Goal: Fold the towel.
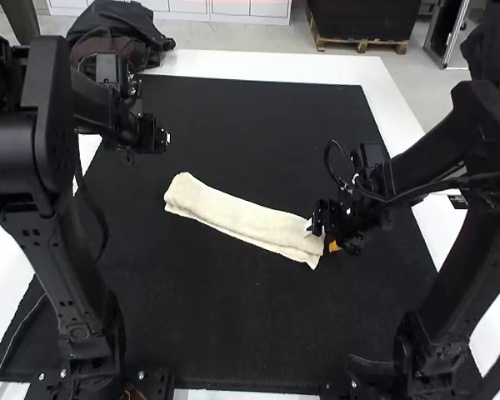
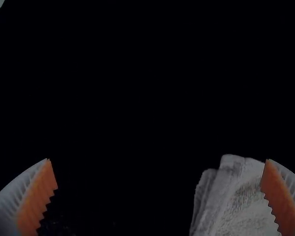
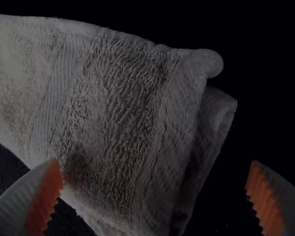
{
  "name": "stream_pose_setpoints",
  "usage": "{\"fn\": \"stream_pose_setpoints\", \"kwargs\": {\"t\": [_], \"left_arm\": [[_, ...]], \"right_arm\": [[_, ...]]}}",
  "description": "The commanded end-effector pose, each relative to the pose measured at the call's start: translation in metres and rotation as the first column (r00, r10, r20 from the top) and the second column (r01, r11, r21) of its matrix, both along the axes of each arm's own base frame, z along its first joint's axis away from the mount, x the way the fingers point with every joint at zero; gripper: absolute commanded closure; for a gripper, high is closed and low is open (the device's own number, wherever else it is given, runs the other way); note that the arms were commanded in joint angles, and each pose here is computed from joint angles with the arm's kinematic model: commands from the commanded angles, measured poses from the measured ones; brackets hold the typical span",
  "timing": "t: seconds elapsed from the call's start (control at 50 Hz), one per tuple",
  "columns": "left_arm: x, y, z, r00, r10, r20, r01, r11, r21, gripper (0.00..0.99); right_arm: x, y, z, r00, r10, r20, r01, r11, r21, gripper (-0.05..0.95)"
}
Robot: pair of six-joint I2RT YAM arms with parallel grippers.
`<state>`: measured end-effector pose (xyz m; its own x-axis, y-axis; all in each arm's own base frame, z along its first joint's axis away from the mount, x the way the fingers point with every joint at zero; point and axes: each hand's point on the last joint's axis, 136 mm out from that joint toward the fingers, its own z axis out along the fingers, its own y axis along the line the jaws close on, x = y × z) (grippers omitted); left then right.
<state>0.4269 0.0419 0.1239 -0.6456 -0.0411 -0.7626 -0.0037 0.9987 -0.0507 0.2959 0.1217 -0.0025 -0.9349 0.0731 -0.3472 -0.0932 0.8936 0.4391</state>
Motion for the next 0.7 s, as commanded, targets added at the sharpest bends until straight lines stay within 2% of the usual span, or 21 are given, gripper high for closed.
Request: {"fn": "stream_pose_setpoints", "kwargs": {"t": [0.0,0.68], "left_arm": [[0.001,-0.002,0.023,0.998,0.000,0.055,0.000,1.0000,-0.005,0.026],[0.000,-0.007,0.020,0.999,-0.001,0.046,0.002,0.9998,-0.019,0.026]], "right_arm": [[0.011,0.015,0.008,0.999,0.031,0.030,-0.032,0.999,0.030,0.04],[0.008,0.015,0.007,0.999,0.036,0.011,-0.036,0.999,0.023,0.04]]}}
